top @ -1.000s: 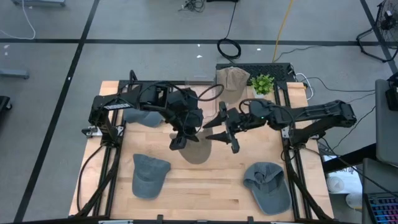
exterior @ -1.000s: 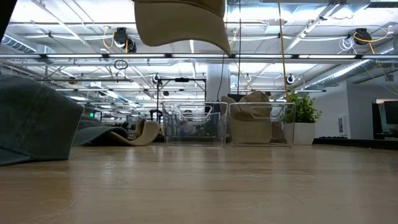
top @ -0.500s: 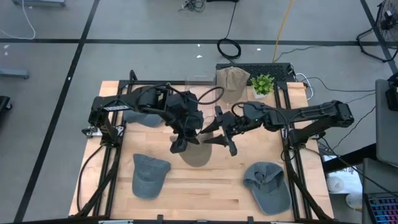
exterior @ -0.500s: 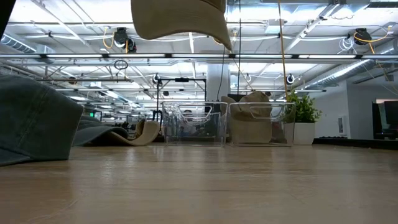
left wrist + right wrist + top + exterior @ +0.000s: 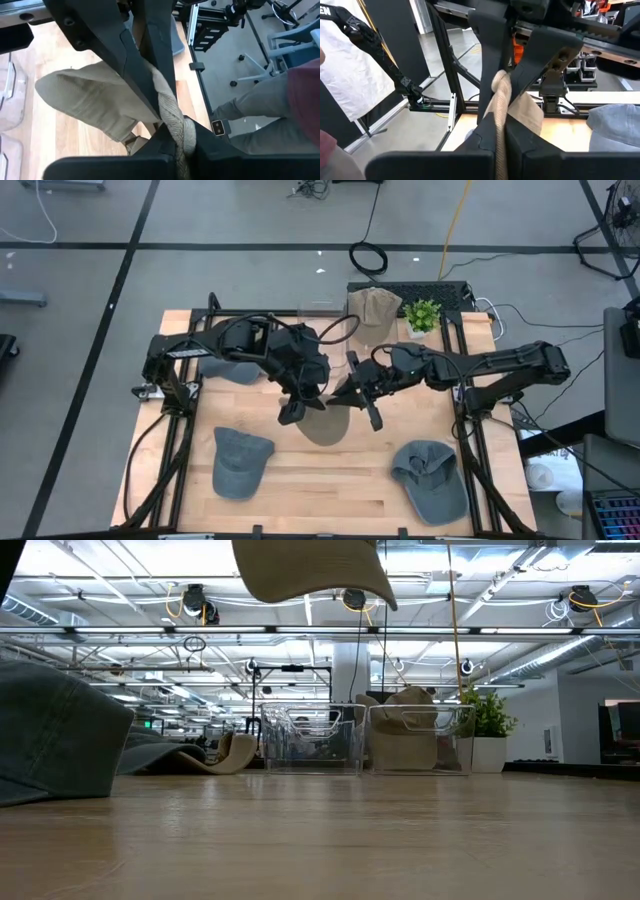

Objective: Pick & Place hat
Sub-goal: Put the right brown cap into the right transparent bin

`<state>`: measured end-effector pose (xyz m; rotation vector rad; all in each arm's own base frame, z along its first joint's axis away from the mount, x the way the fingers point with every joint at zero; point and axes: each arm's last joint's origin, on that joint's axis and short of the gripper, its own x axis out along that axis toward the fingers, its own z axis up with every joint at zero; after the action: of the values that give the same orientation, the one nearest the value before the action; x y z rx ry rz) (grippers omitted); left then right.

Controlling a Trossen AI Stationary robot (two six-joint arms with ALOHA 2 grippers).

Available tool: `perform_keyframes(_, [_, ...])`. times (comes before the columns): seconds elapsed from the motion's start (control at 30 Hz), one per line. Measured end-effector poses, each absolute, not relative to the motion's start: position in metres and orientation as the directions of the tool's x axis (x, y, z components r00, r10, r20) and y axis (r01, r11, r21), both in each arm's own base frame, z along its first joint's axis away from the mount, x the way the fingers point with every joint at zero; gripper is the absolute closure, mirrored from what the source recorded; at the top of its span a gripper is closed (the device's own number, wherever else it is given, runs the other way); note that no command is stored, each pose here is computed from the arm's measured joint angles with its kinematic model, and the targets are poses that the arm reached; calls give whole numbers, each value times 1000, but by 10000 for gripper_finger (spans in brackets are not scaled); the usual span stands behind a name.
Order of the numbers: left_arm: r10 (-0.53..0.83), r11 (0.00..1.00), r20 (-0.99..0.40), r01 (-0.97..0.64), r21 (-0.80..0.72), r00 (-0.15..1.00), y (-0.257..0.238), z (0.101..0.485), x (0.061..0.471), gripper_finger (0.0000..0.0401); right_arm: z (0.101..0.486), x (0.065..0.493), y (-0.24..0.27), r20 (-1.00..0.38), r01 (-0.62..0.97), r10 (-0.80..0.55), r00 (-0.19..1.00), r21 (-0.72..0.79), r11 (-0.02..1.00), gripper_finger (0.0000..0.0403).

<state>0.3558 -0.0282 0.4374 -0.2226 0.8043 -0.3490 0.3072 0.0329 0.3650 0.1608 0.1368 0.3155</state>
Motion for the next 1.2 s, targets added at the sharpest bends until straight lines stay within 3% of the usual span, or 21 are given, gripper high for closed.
perform_keyframes(0.3, [-363,923,-686,143,-357,631,-15,437,351,363,370,289,31,-174,-273,302,937,175,946,402])
perform_keyframes(0.77, [-313,927,-692,50,-372,650,14,438,348,143,385,242,19,-260,-216,235,936,101,971,402])
perform_keyframes(0.93, [-297,928,-688,30,-371,662,22,440,346,105,396,221,2,-239,-97,96,966,11,995,403])
perform_keyframes(1.2, [-288,925,-688,9,-379,667,26,439,346,79,410,196,-32,-170,54,-75,983,-125,991,403])
